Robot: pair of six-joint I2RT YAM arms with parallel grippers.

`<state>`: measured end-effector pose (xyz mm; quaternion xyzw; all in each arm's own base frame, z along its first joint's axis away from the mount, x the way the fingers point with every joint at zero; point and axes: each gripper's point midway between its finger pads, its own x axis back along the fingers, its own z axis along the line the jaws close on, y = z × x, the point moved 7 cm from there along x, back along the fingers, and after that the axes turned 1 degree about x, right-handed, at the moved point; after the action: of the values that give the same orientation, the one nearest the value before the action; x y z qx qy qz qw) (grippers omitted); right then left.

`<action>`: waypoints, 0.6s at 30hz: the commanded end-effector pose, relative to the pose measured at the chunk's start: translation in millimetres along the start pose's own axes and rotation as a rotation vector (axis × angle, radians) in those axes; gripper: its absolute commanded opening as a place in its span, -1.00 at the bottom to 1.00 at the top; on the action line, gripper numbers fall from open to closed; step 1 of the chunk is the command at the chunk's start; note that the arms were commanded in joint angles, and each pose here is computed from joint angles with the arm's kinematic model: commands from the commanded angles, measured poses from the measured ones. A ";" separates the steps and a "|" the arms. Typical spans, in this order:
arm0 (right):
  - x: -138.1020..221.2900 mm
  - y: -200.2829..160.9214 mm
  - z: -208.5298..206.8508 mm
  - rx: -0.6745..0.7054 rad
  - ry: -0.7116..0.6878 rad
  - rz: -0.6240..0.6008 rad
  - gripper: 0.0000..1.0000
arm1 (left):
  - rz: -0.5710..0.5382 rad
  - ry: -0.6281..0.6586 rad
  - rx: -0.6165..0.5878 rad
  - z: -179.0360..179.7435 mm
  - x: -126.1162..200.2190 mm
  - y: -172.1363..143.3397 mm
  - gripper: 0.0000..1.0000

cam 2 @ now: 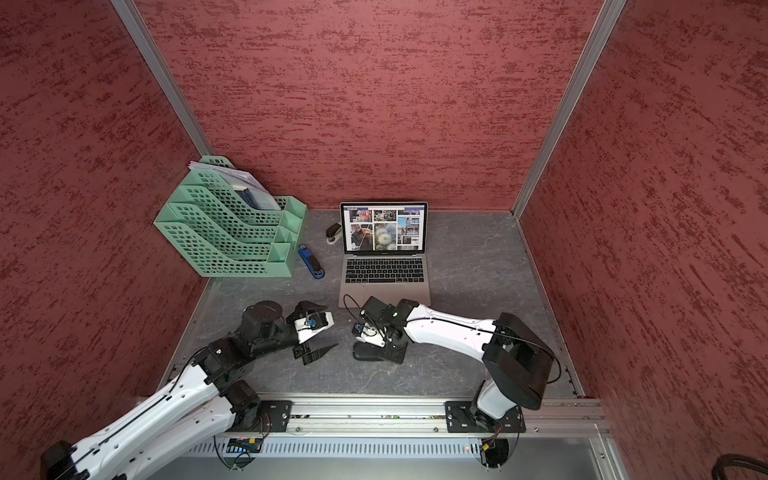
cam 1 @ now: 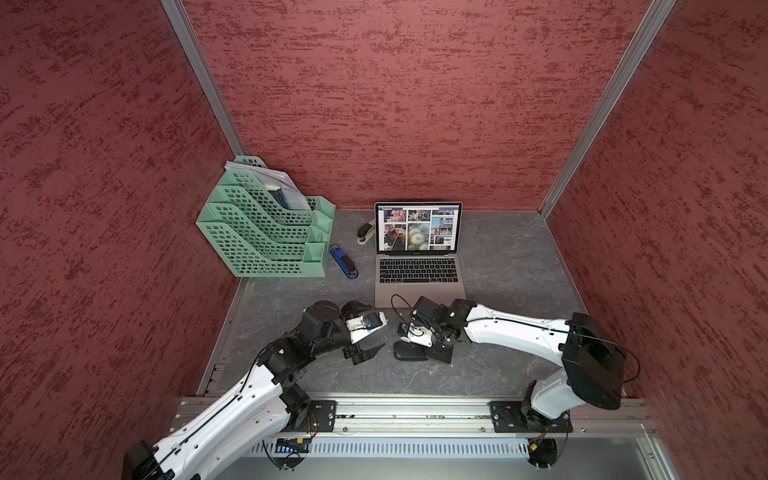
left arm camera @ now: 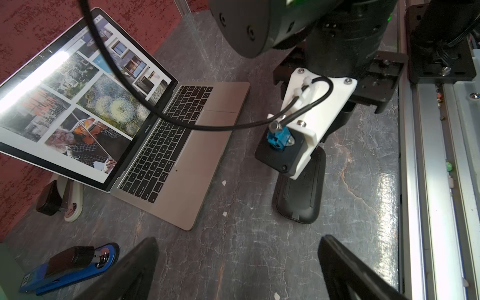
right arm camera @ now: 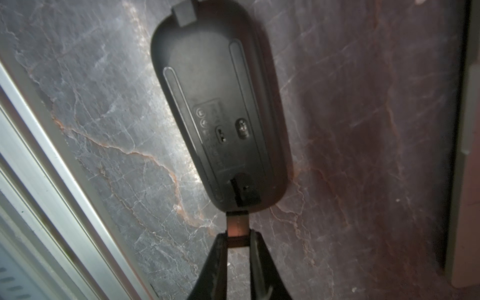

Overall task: Remove the wireless mouse receiver from the laptop
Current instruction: Insert the USB plug into the mouse.

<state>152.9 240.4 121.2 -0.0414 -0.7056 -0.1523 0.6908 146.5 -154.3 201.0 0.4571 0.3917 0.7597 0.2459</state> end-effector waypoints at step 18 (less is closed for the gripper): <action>-6.1 15.4 2.8 0.191 0.032 -0.034 -1.00 | 0.000 -0.034 -0.010 -3.9 -3.0 -1.9 1.00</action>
<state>153.4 246.0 115.6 0.0038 -0.7061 -0.1063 0.7000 146.9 -155.5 198.2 0.4642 0.3890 0.7573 0.2444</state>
